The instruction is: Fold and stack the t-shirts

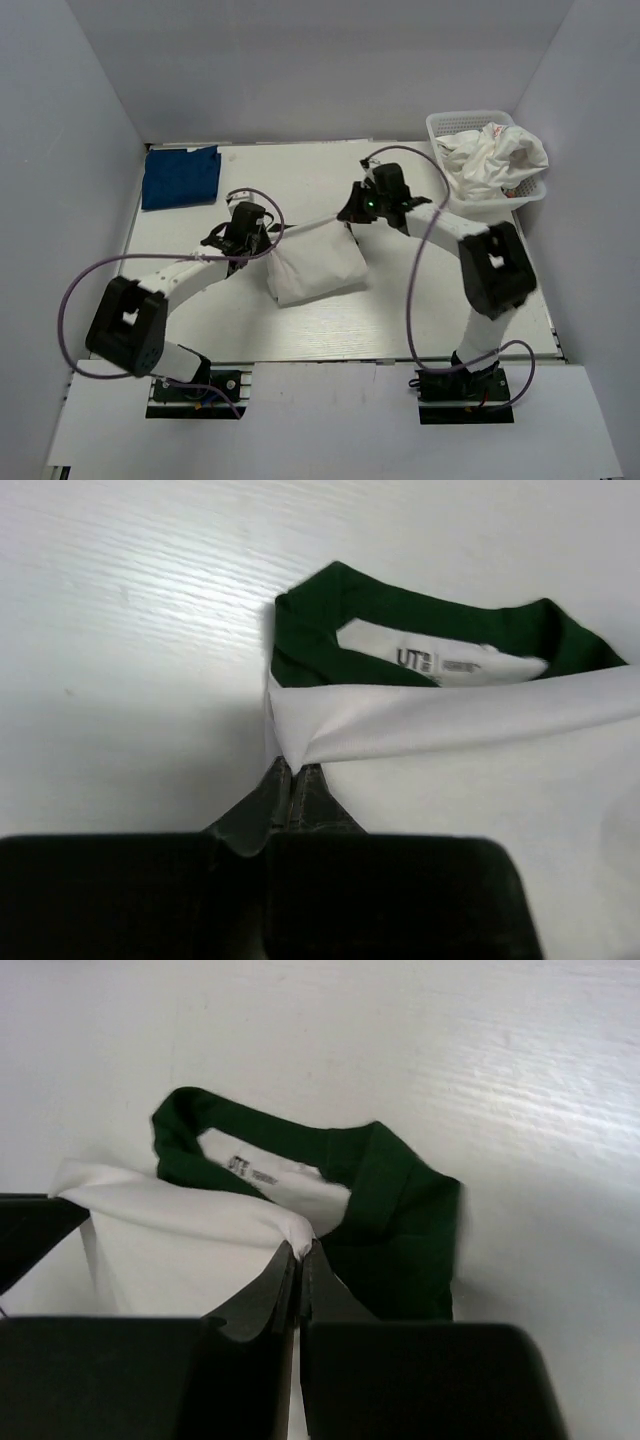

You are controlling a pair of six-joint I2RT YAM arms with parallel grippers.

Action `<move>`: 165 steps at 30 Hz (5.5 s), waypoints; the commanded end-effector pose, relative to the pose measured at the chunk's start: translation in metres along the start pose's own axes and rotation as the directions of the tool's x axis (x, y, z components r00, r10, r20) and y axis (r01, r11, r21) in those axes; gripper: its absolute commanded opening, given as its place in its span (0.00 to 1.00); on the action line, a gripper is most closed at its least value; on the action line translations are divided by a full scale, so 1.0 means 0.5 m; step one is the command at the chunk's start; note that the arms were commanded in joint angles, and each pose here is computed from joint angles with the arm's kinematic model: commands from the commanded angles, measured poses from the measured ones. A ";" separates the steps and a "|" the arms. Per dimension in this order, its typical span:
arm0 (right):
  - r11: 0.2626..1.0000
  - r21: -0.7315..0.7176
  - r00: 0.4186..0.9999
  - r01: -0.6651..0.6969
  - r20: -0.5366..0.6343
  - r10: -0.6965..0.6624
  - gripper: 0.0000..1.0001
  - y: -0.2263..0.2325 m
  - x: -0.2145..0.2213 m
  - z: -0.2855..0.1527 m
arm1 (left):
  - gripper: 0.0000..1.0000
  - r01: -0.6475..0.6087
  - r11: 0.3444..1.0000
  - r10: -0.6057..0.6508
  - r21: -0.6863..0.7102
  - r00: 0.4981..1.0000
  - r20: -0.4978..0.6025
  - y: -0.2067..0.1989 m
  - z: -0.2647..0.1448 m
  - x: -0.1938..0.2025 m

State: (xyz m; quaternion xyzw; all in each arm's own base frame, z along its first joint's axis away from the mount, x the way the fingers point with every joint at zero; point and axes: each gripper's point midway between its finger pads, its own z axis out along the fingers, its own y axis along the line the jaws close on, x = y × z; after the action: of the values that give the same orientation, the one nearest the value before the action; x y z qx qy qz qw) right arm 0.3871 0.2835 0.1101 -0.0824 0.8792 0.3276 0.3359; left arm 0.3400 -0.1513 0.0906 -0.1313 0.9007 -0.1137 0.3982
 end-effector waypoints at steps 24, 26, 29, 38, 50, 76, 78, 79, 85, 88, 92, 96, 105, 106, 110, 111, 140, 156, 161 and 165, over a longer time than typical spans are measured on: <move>0.984 -0.109 0.986 0.141 0.102 -0.130 0.00 0.011 -0.088 -0.004 | 0.00 0.038 0.999 -0.037 0.028 0.999 -0.016 0.034 0.090 -0.093; 0.976 -0.121 0.979 0.179 0.122 -0.165 0.00 0.027 -0.083 -0.035 | 0.00 0.027 0.997 -0.030 0.076 0.998 0.049 0.012 0.053 -0.125; 0.955 -0.165 0.959 0.246 0.186 -0.215 0.00 0.068 -0.081 -0.084 | 0.00 0.017 0.993 -0.029 0.119 0.995 0.096 0.005 0.026 -0.135; 0.874 -0.276 0.896 0.401 0.318 -0.310 0.00 0.187 -0.087 -0.224 | 0.00 0.031 0.964 -0.084 0.264 0.978 0.193 -0.018 -0.083 -0.150; 0.943 -0.166 0.924 0.288 0.308 -0.227 0.00 0.161 -0.149 -0.190 | 0.00 0.025 0.963 -0.095 0.269 0.963 0.251 -0.017 -0.102 -0.183; 0.978 -0.166 0.992 0.123 -0.009 -0.126 0.25 -0.045 -0.142 0.168 | 0.10 0.154 0.988 -0.155 -0.016 0.988 -0.027 0.066 0.168 -0.115; 0.974 -0.167 0.988 0.154 0.006 -0.155 0.70 -0.031 -0.151 0.147 | 0.55 0.147 0.989 -0.147 -0.017 0.989 0.000 0.059 0.149 -0.147; 0.970 -0.168 0.985 0.174 0.033 -0.171 0.90 -0.010 -0.174 0.116 | 0.68 0.145 0.989 -0.145 -0.037 0.989 -0.012 0.066 0.140 -0.141; 0.963 -0.140 0.973 0.229 0.039 -0.225 0.90 0.026 -0.135 0.032 | 1.00 0.123 0.985 -0.133 0.119 0.988 0.077 -0.006 0.044 -0.201; 0.940 -0.217 0.964 0.265 0.056 -0.259 0.90 0.072 -0.083 -0.016 | 1.00 0.084 0.963 -0.104 0.255 0.992 0.067 -0.048 0.032 -0.194; 0.896 -0.389 0.971 0.214 -0.015 -0.238 0.90 0.122 0.002 -0.042 | 1.00 0.067 0.919 -0.047 0.389 0.997 -0.060 -0.106 0.073 -0.132; 0.814 -0.580 0.965 0.022 -0.200 -0.169 0.82 0.140 0.094 -0.042 | 1.00 0.099 0.898 -0.019 0.428 0.982 -0.186 -0.114 0.128 -0.063; 0.821 -0.466 0.862 -0.328 -0.504 0.059 0.90 -0.024 0.198 0.010 | 1.00 0.156 0.920 -0.048 0.360 0.956 -0.290 -0.072 0.168 0.024; 0.881 -0.360 0.854 -0.307 -0.513 0.087 0.90 -0.063 0.221 0.036 | 1.00 0.156 0.925 -0.051 0.348 0.955 -0.293 -0.068 0.169 0.026; 0.912 -0.271 0.850 -0.308 -0.510 0.135 0.90 -0.077 0.248 0.032 | 1.00 0.113 0.918 0.007 0.380 0.954 -0.301 -0.079 0.169 0.034; 0.925 -0.218 0.836 -0.310 -0.527 0.156 0.90 -0.086 0.272 0.023 | 1.00 0.106 0.904 0.027 0.413 0.953 -0.303 -0.090 0.162 0.031; 0.974 -0.181 0.988 0.134 -0.054 -0.146 0.90 0.082 0.079 -0.085 | 0.99 -0.096 0.620 0.425 0.779 0.875 -0.231 -0.171 -0.133 0.213; 0.992 -0.105 0.968 -0.067 -0.249 0.039 0.88 -0.102 0.150 0.045 | 0.88 0.008 0.800 0.365 0.600 0.787 -0.498 -0.036 -0.125 0.360; 0.977 -0.181 0.991 0.109 -0.058 -0.121 0.90 -0.006 0.033 -0.060 | 0.91 -0.068 0.806 0.322 0.589 0.884 -0.340 -0.088 -0.119 0.241; 0.950 -0.265 0.986 0.165 0.010 -0.168 0.90 0.056 0.039 -0.128 | 0.99 -0.107 0.827 0.242 0.552 0.954 -0.178 -0.118 -0.140 0.130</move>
State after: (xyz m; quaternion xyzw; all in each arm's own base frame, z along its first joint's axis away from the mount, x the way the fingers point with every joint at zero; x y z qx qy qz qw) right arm 0.3407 0.2644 0.1076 -0.1617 0.8552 0.3980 0.2900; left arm 0.2271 -0.2290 0.0720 0.1183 0.8897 -0.3678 0.2433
